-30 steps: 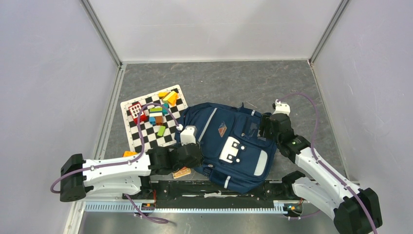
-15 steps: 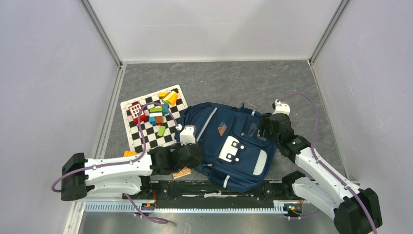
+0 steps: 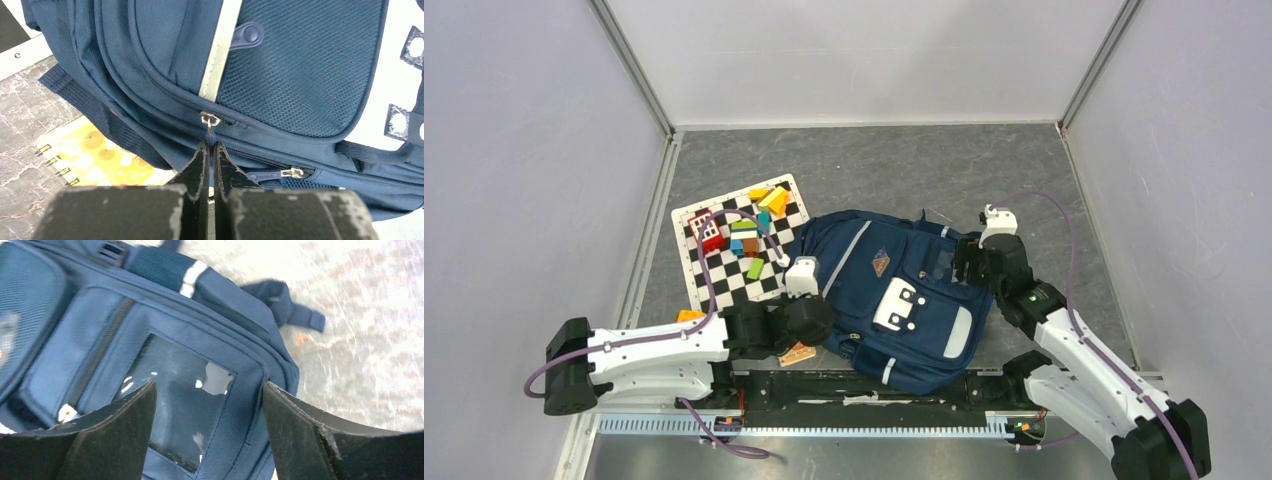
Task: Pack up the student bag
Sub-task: Unzip the student bag at the center of the board.
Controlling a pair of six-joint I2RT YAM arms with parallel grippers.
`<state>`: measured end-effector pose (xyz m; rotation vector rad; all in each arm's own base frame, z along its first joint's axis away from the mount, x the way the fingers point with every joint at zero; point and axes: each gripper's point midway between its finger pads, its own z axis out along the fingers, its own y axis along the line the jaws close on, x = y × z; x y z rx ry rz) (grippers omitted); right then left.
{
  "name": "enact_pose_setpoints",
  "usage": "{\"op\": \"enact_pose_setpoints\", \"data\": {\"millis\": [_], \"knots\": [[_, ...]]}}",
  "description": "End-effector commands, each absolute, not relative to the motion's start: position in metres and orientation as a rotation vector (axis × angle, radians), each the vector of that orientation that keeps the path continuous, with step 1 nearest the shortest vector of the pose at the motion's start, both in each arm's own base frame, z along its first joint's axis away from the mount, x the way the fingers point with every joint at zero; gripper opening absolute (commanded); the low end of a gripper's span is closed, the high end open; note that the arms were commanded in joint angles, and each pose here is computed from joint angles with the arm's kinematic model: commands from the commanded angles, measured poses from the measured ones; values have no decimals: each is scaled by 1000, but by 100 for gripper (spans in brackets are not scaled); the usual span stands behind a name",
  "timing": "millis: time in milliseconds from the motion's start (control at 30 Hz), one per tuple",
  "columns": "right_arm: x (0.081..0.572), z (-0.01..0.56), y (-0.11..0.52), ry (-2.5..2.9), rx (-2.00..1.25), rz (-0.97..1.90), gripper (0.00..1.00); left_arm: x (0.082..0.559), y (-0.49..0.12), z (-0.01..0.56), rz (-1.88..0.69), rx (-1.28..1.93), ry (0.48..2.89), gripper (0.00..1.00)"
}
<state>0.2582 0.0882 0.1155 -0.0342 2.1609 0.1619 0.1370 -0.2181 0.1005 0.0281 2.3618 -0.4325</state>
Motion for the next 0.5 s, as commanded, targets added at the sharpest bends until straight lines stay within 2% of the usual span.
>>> {"op": "enact_pose_setpoints", "data": {"millis": [0,333,467], "knots": [[269,193,134,1843,-319,370,83,152,-228,128,-511,18,2245,2],[214,218,266,1637,-851,523,84,163,-212,122,-438,-11,2334,2],[190,222,309,1573,-972,475,85,165,-208,121,-413,-4,2345,2]]}}
